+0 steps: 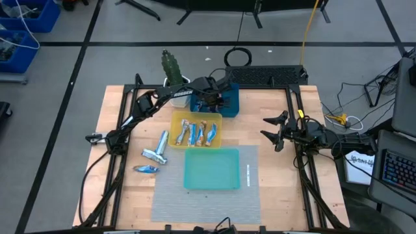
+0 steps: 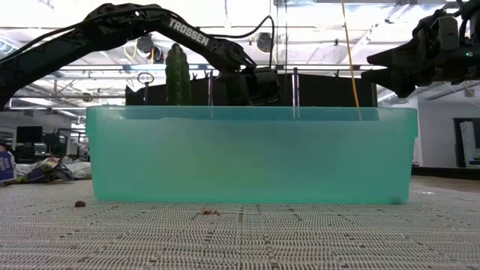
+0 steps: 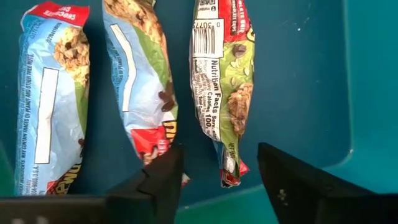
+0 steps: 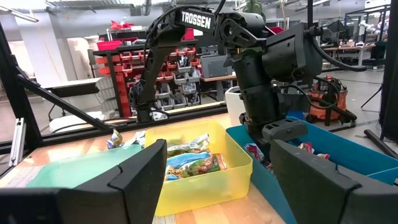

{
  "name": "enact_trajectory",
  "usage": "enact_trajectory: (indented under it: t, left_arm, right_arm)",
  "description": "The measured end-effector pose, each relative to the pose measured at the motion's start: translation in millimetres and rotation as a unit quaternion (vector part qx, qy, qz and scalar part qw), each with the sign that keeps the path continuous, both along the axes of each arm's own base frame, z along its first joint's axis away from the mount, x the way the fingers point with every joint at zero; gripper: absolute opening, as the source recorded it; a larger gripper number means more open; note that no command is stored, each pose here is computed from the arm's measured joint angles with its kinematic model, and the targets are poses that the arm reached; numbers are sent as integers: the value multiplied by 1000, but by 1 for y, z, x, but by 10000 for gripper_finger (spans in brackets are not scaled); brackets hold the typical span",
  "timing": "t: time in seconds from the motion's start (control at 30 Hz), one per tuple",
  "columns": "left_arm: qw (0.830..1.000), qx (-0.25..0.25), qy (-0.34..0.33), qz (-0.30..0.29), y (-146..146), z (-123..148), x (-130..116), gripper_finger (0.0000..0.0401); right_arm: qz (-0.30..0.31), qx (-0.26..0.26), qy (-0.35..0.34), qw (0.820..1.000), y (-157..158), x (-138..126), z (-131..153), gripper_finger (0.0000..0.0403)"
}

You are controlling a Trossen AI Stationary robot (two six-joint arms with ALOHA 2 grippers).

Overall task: Pick and place Granola Bars by type
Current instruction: Put the blue granola bar into the green bin

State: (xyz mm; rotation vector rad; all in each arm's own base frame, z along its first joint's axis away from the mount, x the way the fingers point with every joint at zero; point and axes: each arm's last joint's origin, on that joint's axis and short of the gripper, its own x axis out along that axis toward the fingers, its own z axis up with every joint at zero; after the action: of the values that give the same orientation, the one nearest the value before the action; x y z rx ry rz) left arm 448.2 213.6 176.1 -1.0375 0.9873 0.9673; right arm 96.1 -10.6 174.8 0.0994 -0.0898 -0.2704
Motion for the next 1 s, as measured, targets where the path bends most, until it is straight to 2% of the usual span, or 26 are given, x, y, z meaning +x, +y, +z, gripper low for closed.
enact_trajectory:
  t: [0.23, 0.47, 0.77, 1.0]
  left_arm:
    - [1000, -8, -4, -20, -1, 0, 0, 286]
    - [999, -19, -16, -30, -3, 8, 0, 320]
    - [995, 88, -45, -16, -5, 78, -18, 324]
    - [985, 144, -82, -52, -19, 144, -44, 324]
  right_arm:
    - [0, 0, 0, 1000, 0, 0, 0, 279]
    - [0, 0, 0, 1000, 0, 0, 0, 279]
    - [0, 0, 0, 1000, 0, 0, 0, 279]
    - [0, 0, 0, 1000, 0, 0, 0, 279]
